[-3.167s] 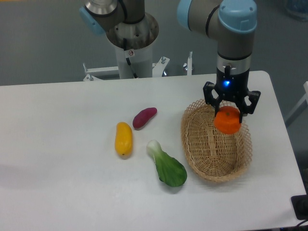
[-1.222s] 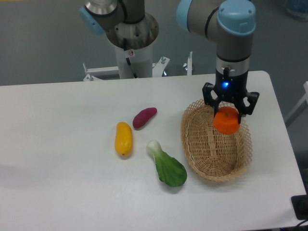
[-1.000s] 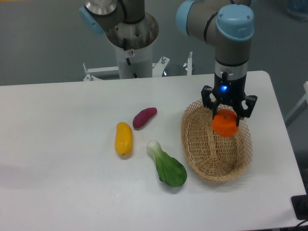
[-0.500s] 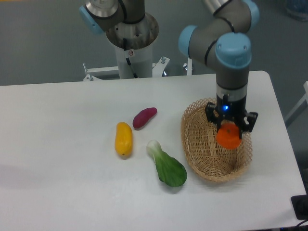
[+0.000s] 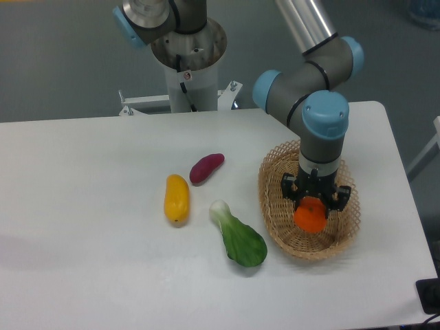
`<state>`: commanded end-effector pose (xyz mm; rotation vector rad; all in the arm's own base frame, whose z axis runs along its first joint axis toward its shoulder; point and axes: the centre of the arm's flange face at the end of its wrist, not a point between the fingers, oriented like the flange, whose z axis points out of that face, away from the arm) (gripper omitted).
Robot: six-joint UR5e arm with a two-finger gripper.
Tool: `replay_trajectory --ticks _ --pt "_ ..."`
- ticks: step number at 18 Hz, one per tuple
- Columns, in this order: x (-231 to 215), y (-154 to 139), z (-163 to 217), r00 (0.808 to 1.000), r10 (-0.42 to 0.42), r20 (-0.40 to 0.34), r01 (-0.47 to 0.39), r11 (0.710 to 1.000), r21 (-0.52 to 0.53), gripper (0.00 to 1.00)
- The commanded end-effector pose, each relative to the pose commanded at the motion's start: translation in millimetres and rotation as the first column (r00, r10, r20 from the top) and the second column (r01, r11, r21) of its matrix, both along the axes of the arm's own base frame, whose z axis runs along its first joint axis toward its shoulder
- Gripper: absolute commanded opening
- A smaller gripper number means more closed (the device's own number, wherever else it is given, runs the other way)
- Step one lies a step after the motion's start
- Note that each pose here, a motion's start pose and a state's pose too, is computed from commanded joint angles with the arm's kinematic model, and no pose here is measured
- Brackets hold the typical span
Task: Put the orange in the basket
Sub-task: 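Lower the held orange down into the wicker basket, then open the gripper to release the orange inside the basket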
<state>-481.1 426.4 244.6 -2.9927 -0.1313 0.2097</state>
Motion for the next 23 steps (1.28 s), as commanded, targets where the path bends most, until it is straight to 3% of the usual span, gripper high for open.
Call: replay_trajectory --ticks 7,10,13,17,23 --pt "4.9 5.4 -14.6 1.0 -0.009 0.023 0.01 1.0 -0.019 0.61" --pt "4.9 5.1 -19.0 1.0 -0.009 0.022 0.009 0.999 -0.033 0.71" --pt "4.8 5.1 -18.8 1.0 -0.01 0.021 0.011 0.999 -0.032 0.73" --pt "3.4 4.7 -12.2 1.0 -0.013 0.006 0.013 1.0 -0.027 1.0" --pt "-4.2 5.8 38.3 0.998 -0.009 -0.067 0.011 1.0 0.025 1.0"
